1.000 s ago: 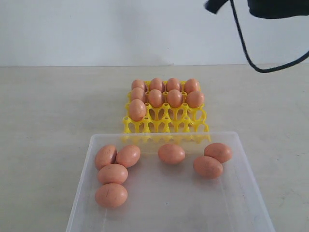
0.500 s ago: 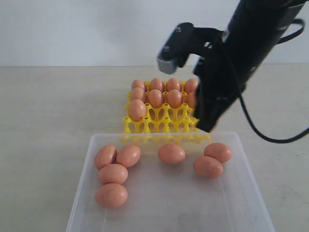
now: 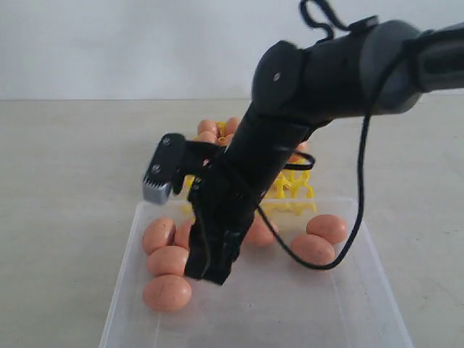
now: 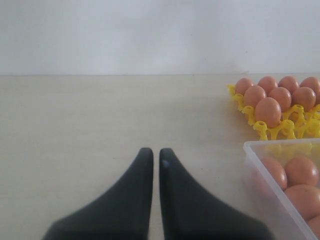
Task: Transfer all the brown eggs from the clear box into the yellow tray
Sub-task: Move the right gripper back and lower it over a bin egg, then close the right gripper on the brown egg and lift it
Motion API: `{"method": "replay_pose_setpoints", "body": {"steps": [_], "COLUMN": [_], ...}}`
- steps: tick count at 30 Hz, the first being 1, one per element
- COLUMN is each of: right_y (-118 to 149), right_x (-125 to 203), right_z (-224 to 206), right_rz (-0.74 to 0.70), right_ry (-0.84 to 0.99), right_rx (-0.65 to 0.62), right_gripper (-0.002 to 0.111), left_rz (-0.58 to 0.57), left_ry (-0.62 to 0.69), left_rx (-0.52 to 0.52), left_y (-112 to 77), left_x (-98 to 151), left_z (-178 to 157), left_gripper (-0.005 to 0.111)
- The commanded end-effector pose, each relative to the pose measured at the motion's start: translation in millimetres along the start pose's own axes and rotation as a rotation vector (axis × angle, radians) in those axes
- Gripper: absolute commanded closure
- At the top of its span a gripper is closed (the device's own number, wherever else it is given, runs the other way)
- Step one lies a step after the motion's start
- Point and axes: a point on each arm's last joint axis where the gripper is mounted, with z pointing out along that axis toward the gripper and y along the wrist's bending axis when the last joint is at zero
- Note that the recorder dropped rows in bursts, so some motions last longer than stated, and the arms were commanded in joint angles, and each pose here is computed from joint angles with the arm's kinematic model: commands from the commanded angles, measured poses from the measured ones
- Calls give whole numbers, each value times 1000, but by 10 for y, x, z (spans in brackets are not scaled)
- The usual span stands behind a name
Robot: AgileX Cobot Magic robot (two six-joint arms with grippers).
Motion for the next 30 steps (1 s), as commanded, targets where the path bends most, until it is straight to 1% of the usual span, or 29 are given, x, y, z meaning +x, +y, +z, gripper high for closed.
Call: {"method": "replay_pose_setpoints", "body": {"steps": [1, 4, 7, 11, 15, 17, 18, 19, 20, 23, 27, 28, 30], "right_y": [192, 263, 314, 310, 285, 282, 285, 287, 291, 328, 509, 563, 614], "right_x": [-197, -270, -290, -263, -280, -283, -280, -279, -282, -329, -418, -404, -347], "right_z": [391, 587, 688, 734, 730, 729, 730, 730, 722, 607, 119, 3, -162], "right_rz": [-155, -203, -205, -167, -164, -170, -169, -168, -163, -89, 57, 78, 129], "right_ry": [30, 51, 80, 103, 87, 85, 88, 88, 86, 60, -11, -41, -142], "right_rx": [37, 90, 114, 116, 146, 150, 146, 143, 142, 143, 162, 182, 274], "right_gripper": [61, 61, 61, 61, 61, 71, 88, 95, 108, 108, 108, 108, 108], "left_rz": [3, 3, 3, 3, 3, 3, 3, 3, 3, 3, 3, 3, 3], "left_ry": [1, 1, 1, 1, 1, 1, 1, 1, 1, 1, 1, 1, 1], "left_rx": [9, 9, 9, 9, 9, 9, 9, 9, 9, 9, 9, 9, 9], "left_y": [-4, -4, -4, -4, -4, -4, -4, -4, -4, -4, -4, -4, -4], "left_x": [11, 11, 11, 11, 11, 11, 11, 11, 11, 11, 11, 11, 11], "left_z": [2, 2, 2, 2, 2, 2, 2, 2, 2, 2, 2, 2, 2], "left_gripper": [103, 103, 103, 103, 103, 103, 103, 103, 103, 103, 103, 103, 103]}}
